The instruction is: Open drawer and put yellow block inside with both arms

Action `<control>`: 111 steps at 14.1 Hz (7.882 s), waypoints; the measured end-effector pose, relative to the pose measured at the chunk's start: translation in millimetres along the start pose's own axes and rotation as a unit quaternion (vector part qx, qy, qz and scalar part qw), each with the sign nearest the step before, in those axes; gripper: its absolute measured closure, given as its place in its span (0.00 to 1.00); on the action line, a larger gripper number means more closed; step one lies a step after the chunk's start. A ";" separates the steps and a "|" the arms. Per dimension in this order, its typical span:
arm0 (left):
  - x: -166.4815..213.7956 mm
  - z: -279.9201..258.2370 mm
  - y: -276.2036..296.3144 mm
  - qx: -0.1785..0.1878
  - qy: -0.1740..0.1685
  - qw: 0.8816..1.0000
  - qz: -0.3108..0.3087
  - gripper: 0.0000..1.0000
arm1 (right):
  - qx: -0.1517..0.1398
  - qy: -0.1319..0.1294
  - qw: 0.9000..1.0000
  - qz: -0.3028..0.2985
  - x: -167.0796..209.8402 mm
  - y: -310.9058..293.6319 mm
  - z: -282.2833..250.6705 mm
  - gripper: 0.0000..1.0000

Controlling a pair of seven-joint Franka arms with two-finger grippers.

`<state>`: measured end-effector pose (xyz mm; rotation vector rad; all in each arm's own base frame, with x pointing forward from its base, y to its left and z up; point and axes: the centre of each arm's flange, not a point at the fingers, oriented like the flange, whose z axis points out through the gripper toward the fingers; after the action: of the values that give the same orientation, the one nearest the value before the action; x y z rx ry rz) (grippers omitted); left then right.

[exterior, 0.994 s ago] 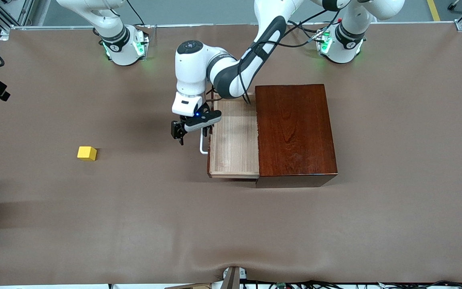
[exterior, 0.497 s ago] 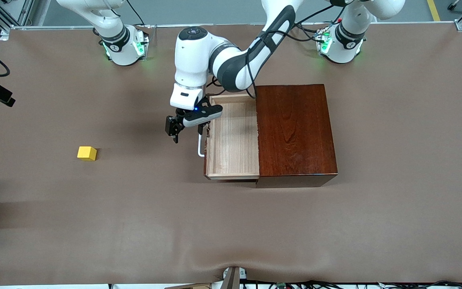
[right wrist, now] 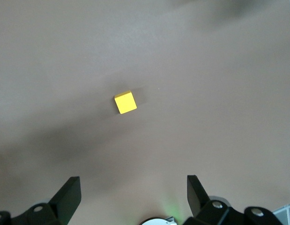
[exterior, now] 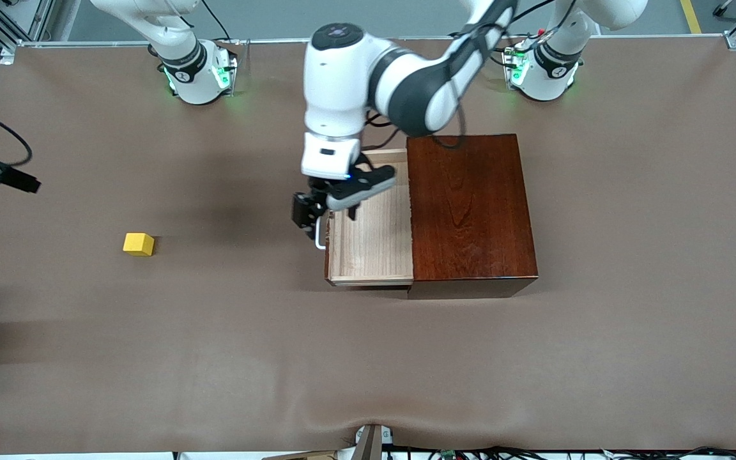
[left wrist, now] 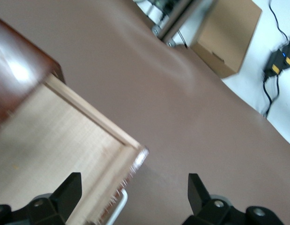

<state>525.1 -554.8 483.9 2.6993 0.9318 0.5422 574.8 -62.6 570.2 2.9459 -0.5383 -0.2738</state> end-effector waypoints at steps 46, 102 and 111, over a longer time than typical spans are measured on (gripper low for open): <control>366.7 -185.6 -343.6 0.144 -0.209 0.886 0.387 0.00 | 0.036 -0.040 0.983 -0.174 62.4 -46.4 313.9 0.44; 386.1 -171.6 -326.7 0.141 -0.190 0.915 0.328 0.00 | 0.092 -0.101 0.858 0.495 -207.0 -518.2 197.7 0.44; 386.2 -171.6 -326.8 0.141 -0.190 0.915 0.328 0.00 | 0.094 -0.100 0.857 0.496 -203.4 -517.0 184.8 0.00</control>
<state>557.3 -42.9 632.9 3.1862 -0.0229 -0.0395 524.6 472.0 336.7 2.3559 -2.0629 -0.3968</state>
